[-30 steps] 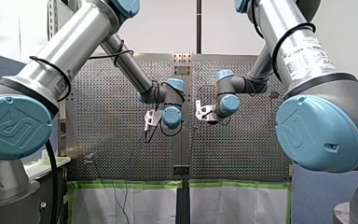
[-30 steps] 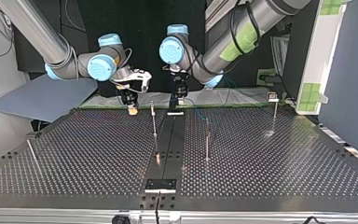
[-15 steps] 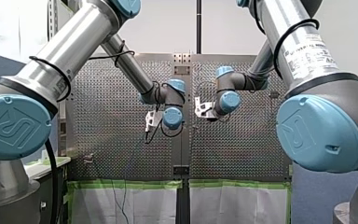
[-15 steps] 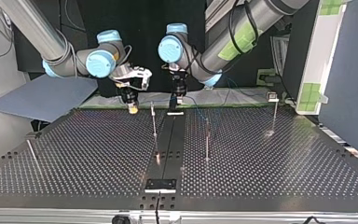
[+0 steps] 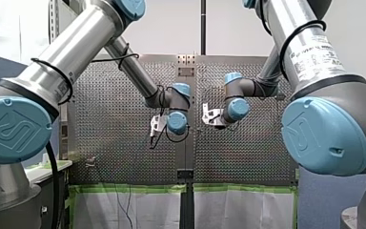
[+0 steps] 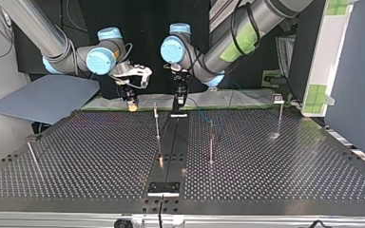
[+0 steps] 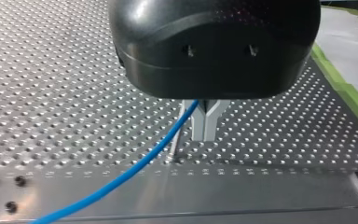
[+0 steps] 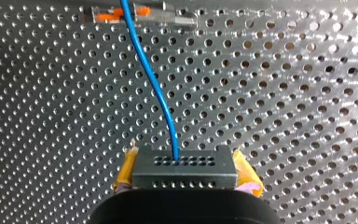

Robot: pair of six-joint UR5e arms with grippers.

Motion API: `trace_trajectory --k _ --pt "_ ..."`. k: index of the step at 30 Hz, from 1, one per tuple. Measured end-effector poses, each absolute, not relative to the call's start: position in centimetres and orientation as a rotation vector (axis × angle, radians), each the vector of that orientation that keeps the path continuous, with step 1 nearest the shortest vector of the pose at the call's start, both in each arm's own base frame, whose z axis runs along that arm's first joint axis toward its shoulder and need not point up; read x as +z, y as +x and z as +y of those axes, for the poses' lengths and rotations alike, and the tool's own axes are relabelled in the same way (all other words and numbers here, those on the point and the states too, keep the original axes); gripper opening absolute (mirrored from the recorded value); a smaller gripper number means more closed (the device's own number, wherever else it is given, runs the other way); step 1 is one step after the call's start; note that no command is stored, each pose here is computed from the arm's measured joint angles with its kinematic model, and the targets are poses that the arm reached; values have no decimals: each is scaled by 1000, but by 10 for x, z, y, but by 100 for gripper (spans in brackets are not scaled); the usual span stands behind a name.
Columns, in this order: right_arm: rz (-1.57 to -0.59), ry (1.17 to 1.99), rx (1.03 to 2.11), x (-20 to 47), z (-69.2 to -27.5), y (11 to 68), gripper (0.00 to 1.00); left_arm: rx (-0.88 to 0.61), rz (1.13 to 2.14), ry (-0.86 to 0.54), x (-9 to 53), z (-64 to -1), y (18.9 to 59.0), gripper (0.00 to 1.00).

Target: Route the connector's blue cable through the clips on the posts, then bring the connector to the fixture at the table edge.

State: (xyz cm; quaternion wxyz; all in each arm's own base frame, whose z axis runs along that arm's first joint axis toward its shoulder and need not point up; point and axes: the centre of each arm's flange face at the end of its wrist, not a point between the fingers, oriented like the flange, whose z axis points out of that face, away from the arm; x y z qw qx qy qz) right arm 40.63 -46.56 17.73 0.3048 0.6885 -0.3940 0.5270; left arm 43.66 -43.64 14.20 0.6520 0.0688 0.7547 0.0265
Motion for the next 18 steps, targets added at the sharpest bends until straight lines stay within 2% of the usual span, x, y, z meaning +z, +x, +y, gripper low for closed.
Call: trace_trajectory --k 18 --pt "-1071 1769 1384 166 -478 391 0 21 1714 172 135 -441 438 0"
